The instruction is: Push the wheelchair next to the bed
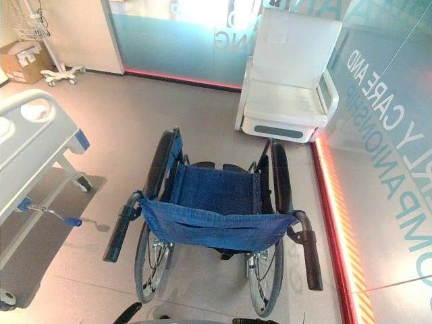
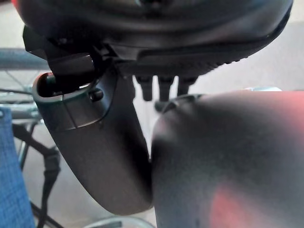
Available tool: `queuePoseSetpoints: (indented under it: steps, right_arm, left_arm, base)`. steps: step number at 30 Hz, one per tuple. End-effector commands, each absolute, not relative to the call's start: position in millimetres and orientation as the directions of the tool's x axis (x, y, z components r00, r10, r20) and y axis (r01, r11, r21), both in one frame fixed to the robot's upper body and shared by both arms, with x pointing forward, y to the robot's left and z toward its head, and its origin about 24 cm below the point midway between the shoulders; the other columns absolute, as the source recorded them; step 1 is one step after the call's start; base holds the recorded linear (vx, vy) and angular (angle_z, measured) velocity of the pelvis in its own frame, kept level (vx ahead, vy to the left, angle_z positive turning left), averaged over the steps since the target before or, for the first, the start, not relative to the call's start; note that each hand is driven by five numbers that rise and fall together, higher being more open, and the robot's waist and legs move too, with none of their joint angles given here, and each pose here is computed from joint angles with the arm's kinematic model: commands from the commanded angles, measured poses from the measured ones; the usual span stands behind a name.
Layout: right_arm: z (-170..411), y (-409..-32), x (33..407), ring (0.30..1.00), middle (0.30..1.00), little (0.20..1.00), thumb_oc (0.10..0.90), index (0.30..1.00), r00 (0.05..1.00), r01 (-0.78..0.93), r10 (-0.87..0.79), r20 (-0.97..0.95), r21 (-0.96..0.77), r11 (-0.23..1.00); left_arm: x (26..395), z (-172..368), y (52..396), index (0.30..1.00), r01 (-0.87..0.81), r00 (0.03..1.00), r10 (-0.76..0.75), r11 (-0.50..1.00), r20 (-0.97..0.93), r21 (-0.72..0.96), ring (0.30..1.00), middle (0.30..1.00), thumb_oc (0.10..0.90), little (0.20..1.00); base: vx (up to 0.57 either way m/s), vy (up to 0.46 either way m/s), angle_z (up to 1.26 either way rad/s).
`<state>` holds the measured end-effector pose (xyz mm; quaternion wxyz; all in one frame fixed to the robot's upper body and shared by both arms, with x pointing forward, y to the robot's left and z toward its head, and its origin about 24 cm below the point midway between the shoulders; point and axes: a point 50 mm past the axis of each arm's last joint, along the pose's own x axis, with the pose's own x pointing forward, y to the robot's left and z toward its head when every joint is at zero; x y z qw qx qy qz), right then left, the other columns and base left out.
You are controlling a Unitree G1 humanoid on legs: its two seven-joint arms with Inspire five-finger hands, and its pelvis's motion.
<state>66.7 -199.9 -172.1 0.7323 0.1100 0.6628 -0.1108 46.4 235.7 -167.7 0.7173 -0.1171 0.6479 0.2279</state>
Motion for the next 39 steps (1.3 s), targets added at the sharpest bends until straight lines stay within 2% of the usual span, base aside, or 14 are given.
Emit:
queuePoseSetpoints:
  steps: [1,6,19,23,26,33,39]
  right_arm:
    - [-174.3,-207.9,41.0,0.9,0.9,0.9,0.8,0.9,-0.028,0.268,-0.029,-0.999,-0.036,0.963]
    - [-174.5,-206.8,42.3,0.9,0.9,0.9,0.8,0.9,-0.008,0.28,-0.015,-1.0,-0.016,0.96]
    - [-174.9,-206.2,38.8,0.9,0.9,0.9,0.8,0.9,-0.014,0.287,-0.01,-1.0,-0.013,0.958]
    - [-174.3,-209.5,42.1,0.9,0.9,0.9,0.8,0.9,0.002,0.312,-0.03,-1.0,-0.028,0.95]
    - [-171.9,-217.5,50.5,0.9,0.9,0.9,0.8,0.9,0.058,0.389,-0.036,-0.998,-0.011,0.921]
    - [-153.8,-259.3,72.2,0.9,0.9,0.9,0.8,0.9,0.259,0.521,-0.054,-0.964,0.092,0.849]
    - [-121.4,-324.2,81.1,0.9,0.9,0.9,0.8,0.9,0.389,0.622,-0.198,-0.9,0.098,0.777]
  left_arm:
    - [50.4,-173.2,211.7,0.9,-0.448,0.021,0.102,0.891,-0.995,0.082,0.9,0.9,0.8,0.9]
    - [48.7,-173.0,212.8,0.9,-0.473,-0.005,0.102,0.876,-0.995,0.093,0.9,0.9,0.8,0.9]
    - [47.1,-173.8,210.4,0.9,-0.464,0.001,0.093,0.882,-0.996,0.082,0.9,0.9,0.8,0.9]
    - [51.0,-172.6,214.8,0.9,-0.513,0.009,0.118,0.853,-0.993,0.097,0.9,0.9,0.8,0.9]
    - [60.1,-169.8,223.3,0.9,-0.559,0.067,0.117,0.827,-0.991,0.06,0.9,0.9,0.8,0.9]
    - [89.0,-150.7,257.2,0.9,-0.612,0.255,0.129,0.789,-0.958,-0.056,0.9,0.9,0.8,0.9]
    - [101.0,-124.7,302.8,0.9,-0.652,0.368,0.164,0.747,-0.915,-0.128,0.9,0.9,0.8,0.9]
  base:
    - [0.0,0.0,0.0]
    - [0.0,0.0,0.0]
    - [0.0,0.0,0.0]
    - [0.0,0.0,0.0]
    - [0.0,0.0,0.0]
    - [-0.04,-0.016,0.01]
    - [-0.02,-0.018,-0.02]
